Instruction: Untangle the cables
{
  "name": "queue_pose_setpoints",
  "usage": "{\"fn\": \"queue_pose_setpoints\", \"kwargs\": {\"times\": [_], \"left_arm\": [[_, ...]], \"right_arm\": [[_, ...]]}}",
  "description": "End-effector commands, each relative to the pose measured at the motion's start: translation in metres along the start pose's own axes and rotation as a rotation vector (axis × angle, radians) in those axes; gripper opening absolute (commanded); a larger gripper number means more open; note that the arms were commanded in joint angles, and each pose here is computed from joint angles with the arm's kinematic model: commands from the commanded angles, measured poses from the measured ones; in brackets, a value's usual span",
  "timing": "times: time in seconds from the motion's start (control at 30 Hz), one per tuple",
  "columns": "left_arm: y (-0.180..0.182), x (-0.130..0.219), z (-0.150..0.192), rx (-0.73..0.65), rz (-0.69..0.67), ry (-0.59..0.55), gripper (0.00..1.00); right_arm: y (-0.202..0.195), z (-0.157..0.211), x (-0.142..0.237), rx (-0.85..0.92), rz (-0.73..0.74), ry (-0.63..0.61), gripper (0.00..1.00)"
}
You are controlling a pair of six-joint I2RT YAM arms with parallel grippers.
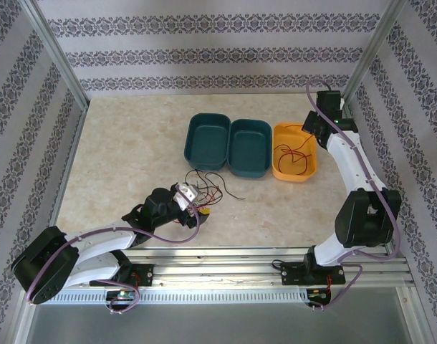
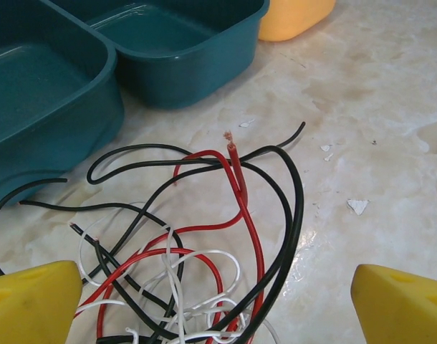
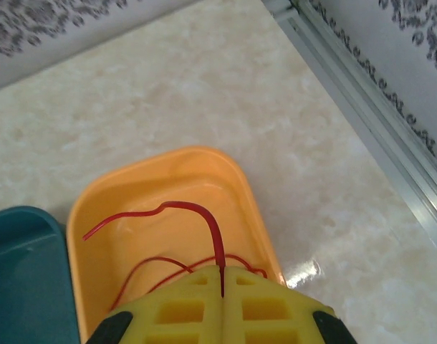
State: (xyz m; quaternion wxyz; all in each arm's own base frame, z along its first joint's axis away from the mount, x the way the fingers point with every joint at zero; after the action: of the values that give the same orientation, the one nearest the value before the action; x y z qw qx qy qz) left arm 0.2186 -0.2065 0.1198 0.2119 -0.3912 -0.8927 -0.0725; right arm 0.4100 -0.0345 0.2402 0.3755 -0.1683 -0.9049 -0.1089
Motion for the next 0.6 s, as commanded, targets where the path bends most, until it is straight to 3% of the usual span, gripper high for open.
{"fn": "queue_pose_setpoints", "kwargs": {"times": [0.0,0.33,0.57], "left_arm": [[0.001,0.004,-0.023,0.018,-0.024,-0.07,0.99],[0.01,0.026,-0.05,0.049,-0.102,-0.18,0.99],[0.019,0.038,-0.057,0.072,-0.181,-0.165,0.99]], "right_arm": [[-0.006,0.024,-0.013,-0.002,0.033,0.084,0.0],[0.001,0.068,-0.046,0.006,-0.021,0.202,0.0],[0.007,0.084,-0.066,0.024,-0.022,0.258,0.0]]}}
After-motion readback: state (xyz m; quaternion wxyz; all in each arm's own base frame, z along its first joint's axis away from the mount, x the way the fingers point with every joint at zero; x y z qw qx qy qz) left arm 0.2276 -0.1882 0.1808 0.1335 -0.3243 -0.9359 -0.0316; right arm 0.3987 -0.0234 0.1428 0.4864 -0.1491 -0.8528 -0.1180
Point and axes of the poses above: each hand's point on the last joint's axis, 136 mm out from that joint toward the fingers, its own x axis back along the fingers, its own y axis along the line the jaws close on, z = x × y, the point moved 4 cm from there along x, back along the fingers, and after that the axes turned 4 degrees about x, right-handed, at the moved point
